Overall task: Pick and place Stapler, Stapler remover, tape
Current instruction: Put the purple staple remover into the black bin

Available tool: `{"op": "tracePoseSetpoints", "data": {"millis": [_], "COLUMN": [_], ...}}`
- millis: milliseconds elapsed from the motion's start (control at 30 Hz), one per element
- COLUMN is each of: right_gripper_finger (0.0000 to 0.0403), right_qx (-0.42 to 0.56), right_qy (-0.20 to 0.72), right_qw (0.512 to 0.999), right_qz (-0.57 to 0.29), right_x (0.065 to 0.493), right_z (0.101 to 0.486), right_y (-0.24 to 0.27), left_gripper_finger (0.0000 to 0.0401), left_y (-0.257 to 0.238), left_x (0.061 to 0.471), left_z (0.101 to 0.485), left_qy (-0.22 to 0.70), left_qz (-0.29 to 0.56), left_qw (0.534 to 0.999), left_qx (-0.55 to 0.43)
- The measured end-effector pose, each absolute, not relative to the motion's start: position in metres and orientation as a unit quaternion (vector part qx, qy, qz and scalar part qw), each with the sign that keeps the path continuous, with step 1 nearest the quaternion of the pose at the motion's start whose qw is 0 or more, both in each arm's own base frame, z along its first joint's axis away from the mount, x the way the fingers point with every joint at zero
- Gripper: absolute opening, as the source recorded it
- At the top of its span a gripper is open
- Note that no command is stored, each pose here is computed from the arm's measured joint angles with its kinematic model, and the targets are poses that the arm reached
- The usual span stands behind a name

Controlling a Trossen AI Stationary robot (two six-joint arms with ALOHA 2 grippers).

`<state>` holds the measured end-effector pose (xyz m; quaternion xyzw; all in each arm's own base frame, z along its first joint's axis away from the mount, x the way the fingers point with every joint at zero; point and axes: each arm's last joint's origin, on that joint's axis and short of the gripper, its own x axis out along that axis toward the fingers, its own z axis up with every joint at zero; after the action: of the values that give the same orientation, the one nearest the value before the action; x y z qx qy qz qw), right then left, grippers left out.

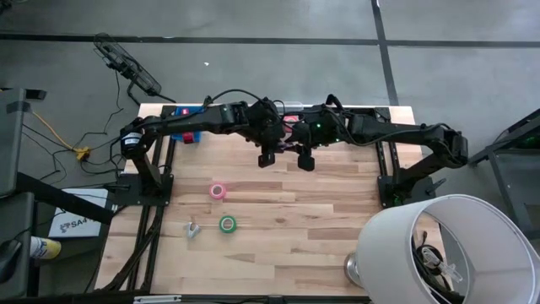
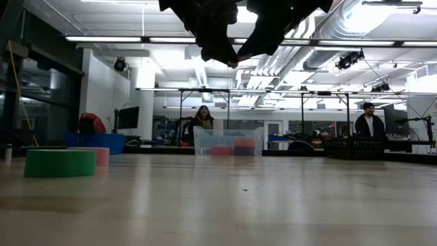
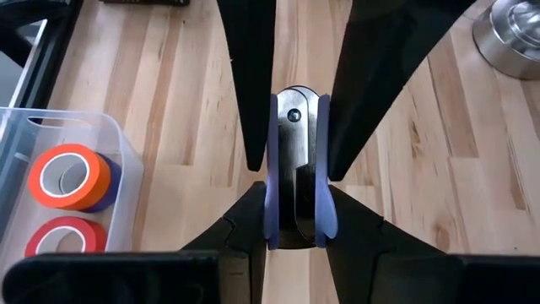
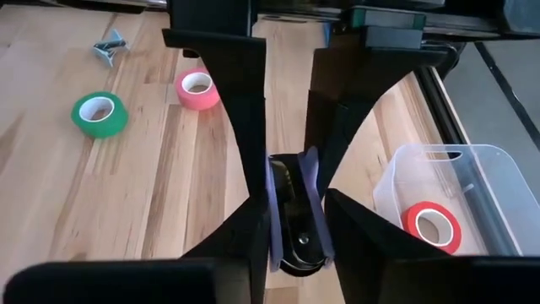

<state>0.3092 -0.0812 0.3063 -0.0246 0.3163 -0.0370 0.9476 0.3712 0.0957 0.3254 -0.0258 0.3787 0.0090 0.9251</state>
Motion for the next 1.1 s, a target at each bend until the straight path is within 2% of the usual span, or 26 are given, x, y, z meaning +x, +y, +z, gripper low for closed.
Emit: {"op": "tracePoseSetpoints", "data": {"millis": [133,433,667,800,1100], "right_gripper_finger": [0.0095,0.0149,0.0159,0.0148,0.0088], "right_qx": [-0.025,-0.02,-0.023,-0.023,-0.025], "right_qy": [0.318,0.337,0.331,0.331,0.331], "right_qw": [0.947,0.94,0.942,0.942,0.942], "right_qz": [-0.037,-0.042,-0.044,-0.044,-0.042], "right_x": [0.309,0.3069,0.3077,0.3077,0.3077], "right_z": [0.3061,0.3027,0.3038,0.3038,0.3037], "right_y": [-0.0811,-0.081,-0.0813,-0.0813,-0.0812], "left_gripper_finger": [0.0084,0.0084,0.0084,0.0084,0.0084], "left_y": [0.0957,0.0963,0.0962,0.0962,0.0957], "left_x": [0.3711,0.3711,0.3711,0.3711,0.3708], "left_z": [0.3253,0.3256,0.3256,0.3256,0.3253], "left_qy": [0.379,0.378,0.378,0.378,0.38], "left_qz": [0.009,0.014,0.012,0.012,0.006], "left_qw": [0.925,0.925,0.925,0.925,0.925], "left_qx": [-0.026,-0.032,-0.031,-0.031,-0.024]}}
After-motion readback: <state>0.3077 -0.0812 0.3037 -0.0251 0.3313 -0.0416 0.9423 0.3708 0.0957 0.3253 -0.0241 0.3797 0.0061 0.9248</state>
